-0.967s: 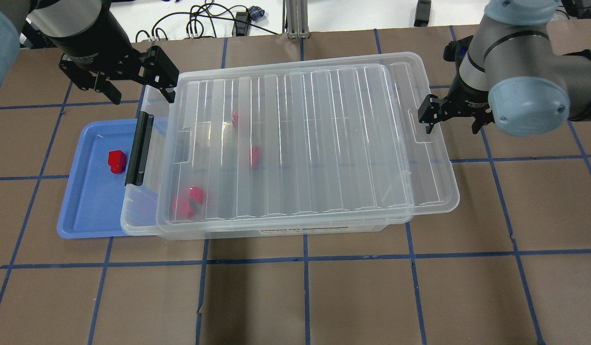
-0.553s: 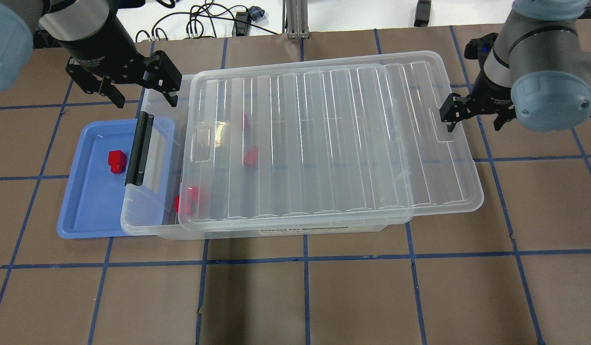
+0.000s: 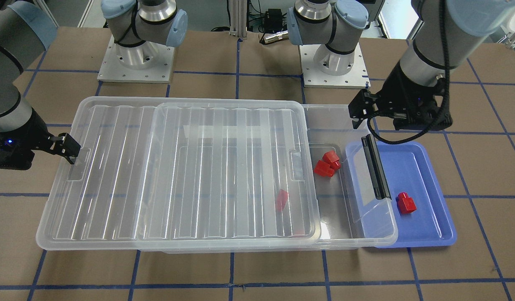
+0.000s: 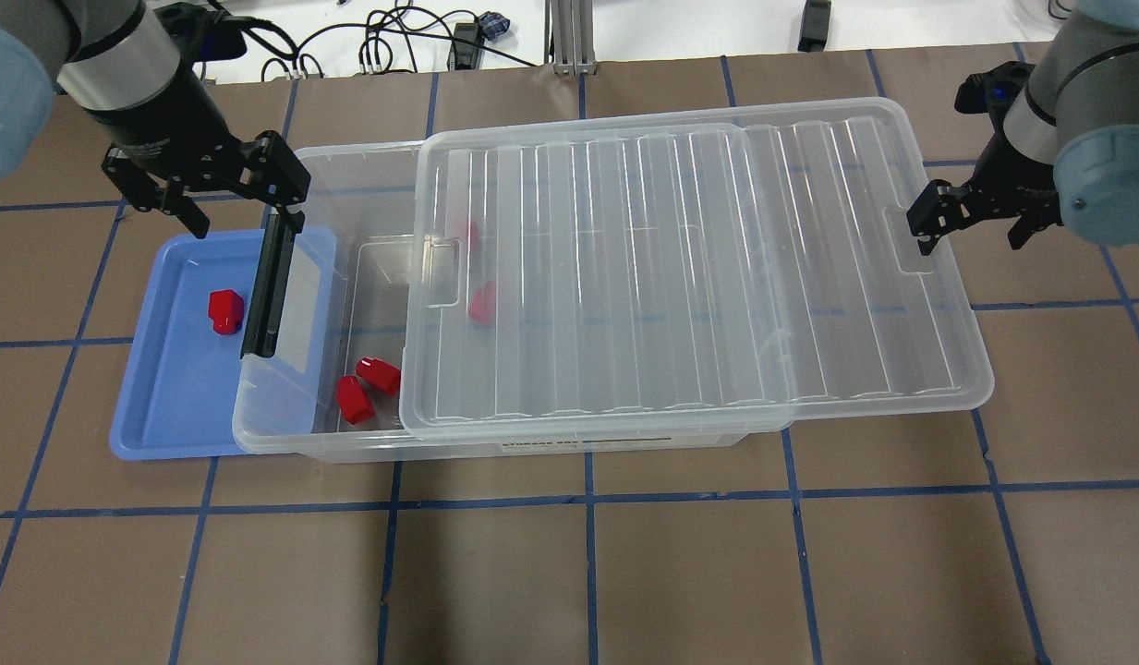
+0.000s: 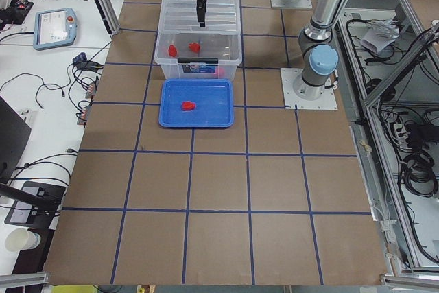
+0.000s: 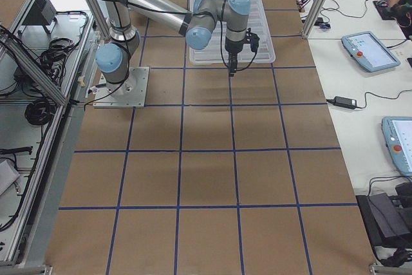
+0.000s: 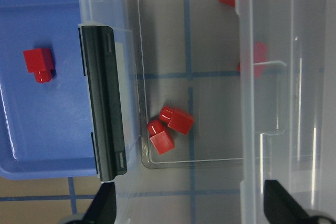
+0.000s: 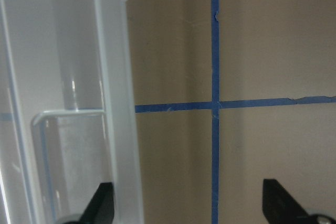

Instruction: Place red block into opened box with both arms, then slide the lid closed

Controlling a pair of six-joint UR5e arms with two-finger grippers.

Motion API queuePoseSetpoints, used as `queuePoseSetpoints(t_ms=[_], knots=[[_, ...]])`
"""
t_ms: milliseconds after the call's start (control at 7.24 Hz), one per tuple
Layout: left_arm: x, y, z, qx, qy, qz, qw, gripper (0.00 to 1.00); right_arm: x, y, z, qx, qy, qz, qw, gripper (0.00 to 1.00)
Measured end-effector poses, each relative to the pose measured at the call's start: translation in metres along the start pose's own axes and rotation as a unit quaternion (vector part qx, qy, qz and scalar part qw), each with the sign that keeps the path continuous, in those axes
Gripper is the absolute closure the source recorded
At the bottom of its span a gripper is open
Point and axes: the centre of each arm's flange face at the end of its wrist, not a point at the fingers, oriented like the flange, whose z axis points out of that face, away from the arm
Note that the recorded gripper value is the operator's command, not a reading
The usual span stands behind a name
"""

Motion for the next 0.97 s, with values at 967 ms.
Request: queuePoseSetpoints(t_ms=[967], knots=[[-0.143, -0.034, 0.112, -0.023, 0.019, 0.068, 0.9972, 0.0, 0.036, -0.007, -0.009, 0.004, 0.022, -0.026, 0.9994, 0.0]])
